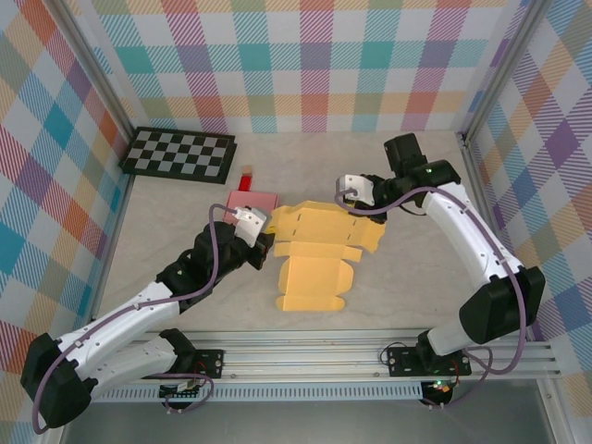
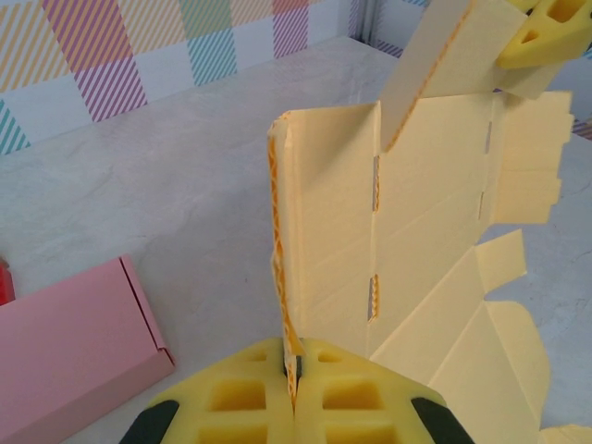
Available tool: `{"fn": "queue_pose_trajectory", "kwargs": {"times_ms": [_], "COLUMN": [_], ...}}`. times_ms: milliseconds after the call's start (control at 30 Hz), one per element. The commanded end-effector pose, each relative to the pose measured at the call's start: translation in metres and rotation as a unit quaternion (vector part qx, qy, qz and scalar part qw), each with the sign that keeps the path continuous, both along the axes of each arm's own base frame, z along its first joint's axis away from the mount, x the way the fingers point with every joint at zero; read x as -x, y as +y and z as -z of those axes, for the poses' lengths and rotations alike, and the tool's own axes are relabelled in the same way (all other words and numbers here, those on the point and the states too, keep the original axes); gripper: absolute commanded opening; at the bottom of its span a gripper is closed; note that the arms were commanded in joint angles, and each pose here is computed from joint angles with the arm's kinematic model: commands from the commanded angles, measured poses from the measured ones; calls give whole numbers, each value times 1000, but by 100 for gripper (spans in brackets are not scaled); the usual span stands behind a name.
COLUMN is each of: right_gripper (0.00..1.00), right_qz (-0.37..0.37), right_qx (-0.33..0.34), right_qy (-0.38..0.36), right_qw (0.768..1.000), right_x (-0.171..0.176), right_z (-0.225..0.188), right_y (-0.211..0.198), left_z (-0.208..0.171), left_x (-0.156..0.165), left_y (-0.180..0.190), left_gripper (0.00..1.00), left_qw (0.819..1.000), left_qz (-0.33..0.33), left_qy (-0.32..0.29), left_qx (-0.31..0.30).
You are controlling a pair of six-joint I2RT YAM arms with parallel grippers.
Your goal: Fold the paper box
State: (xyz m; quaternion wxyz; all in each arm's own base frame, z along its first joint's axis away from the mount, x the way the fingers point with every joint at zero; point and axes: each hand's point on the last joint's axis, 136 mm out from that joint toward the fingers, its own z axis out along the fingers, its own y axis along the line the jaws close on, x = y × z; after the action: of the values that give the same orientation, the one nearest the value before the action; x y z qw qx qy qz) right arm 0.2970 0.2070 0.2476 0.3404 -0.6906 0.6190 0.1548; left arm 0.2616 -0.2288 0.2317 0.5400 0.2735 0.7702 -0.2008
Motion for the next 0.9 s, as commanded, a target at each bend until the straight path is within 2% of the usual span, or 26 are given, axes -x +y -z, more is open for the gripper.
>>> {"fn": "queue_pose_trajectory", "kwargs": {"times_ms": [0, 67, 133, 167, 200, 233, 400, 567, 600, 700, 800, 867], "right_gripper": [0, 0, 0, 0, 0, 0, 0, 0, 0, 0, 0, 0], "right_qz": [-8, -6, 8, 14, 22, 29, 18, 4, 0, -11, -14, -21], "right_qx": [8, 16, 33, 39, 46, 49, 32, 27, 24, 8, 12, 31], "right_qy": [-13, -26, -51, -62, -72, -82, -93, -101, -99, -96, -105, -125], "right_qw": [1000, 1000, 998, 997, 996, 995, 995, 995, 995, 995, 994, 991], "right_x": [10, 9, 3, 1, -2, -4, 11, 19, 20, 25, 24, 22], "right_z": [-6, -6, -4, -5, -5, -8, -23, -23, -23, -29, -30, -21], "right_y": [-2, -4, -8, -10, -13, -16, -16, -16, -14, -10, -8, -9], "left_z": [-6, -8, -9, -10, -12, -13, -10, -8, -9, -21, -25, -25], "left_x": [-7, -12, -15, -15, -15, -13, -3, -23, -26, -22, -18, -18], "left_y": [5, 13, 20, 24, 27, 29, 38, 79, 79, 49, 29, 25], "left_gripper": [2, 14, 45, 57, 65, 69, 70, 70, 70, 71, 71, 71], "left_qw": [999, 998, 996, 995, 994, 993, 993, 978, 979, 990, 994, 994], "left_qz": [-35, -63, -90, -101, -109, -112, -110, -201, -192, -86, -31, -23], "left_qy": [-1, 4, 8, 11, 12, 14, -1, -48, -42, -33, -19, -12], "left_qx": [5, 7, 14, 19, 26, 33, 51, 33, 50, 107, 103, 103]}}
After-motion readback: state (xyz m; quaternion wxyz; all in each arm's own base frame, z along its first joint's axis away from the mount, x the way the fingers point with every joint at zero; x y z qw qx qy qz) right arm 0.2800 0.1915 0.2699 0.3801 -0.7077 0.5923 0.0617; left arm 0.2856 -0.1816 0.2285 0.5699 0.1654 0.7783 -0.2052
